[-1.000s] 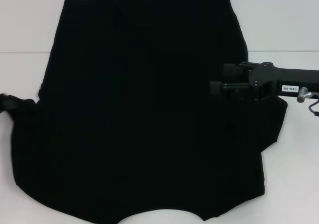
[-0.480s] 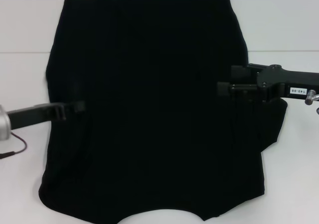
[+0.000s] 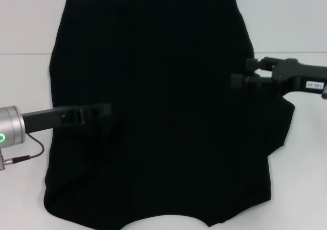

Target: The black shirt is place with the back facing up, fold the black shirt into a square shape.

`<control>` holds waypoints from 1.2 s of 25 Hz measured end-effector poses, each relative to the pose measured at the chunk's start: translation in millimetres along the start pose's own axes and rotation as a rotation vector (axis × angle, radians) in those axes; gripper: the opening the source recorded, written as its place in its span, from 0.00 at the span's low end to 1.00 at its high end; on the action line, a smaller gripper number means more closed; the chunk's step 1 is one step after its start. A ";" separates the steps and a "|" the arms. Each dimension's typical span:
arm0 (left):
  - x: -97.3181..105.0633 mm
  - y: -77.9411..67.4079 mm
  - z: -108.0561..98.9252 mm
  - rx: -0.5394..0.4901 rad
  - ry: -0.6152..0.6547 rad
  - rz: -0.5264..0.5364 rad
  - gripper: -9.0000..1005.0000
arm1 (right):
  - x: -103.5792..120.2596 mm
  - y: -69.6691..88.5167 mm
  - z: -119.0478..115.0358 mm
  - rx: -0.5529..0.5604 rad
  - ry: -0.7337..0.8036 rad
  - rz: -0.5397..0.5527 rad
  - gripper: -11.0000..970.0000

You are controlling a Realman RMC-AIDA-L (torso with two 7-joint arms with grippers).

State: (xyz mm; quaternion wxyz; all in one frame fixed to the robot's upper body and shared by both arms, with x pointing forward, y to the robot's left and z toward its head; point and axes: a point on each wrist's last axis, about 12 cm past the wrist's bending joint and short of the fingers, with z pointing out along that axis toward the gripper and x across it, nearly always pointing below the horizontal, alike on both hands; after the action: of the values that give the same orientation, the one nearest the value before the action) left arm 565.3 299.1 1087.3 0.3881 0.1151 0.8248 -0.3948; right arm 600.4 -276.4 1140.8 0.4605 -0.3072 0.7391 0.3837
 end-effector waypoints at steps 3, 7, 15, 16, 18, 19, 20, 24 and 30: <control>-3.0 -5.9 0.4 0.052 -0.022 0.008 0.26 | -2.6 -5.1 -6.7 0.028 -0.024 0.025 0.84; -6.4 -14.2 -2.4 0.133 -0.068 0.076 0.42 | -6.7 -13.4 -21.5 0.070 -0.052 0.104 0.83; -6.7 -9.1 -3.7 0.092 -0.088 0.130 0.65 | -12.3 -29.0 -53.6 0.138 -0.023 0.266 0.83; -6.6 -10.6 -3.9 0.104 -0.089 0.148 0.68 | -12.2 -30.8 -57.4 0.148 -0.008 0.300 0.83; -5.7 -15.6 -2.4 0.143 -0.082 0.213 0.76 | -11.5 -33.9 -63.0 0.169 0.021 0.361 0.83; -4.5 -20.1 -0.7 0.176 -0.076 0.268 0.79 | -10.3 -35.1 -65.1 0.180 0.037 0.394 0.83; -2.0 -25.8 2.7 0.215 -0.070 0.324 0.83 | -9.3 -36.4 -67.5 0.192 0.055 0.431 0.83; 7.5 -42.0 18.2 0.302 -0.070 0.535 0.92 | 0.0 -41.4 -77.2 0.264 0.162 0.587 0.83; 16.7 -50.7 38.4 0.343 -0.028 0.678 0.95 | 15.8 -44.7 -87.6 0.367 0.287 0.722 0.82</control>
State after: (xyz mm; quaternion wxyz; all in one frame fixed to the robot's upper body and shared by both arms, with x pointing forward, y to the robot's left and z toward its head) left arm 550.0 235.1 1088.7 0.4829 0.4393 0.6566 -0.3778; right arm 591.4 -375.6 1138.2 0.2362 0.0077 0.9118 0.3357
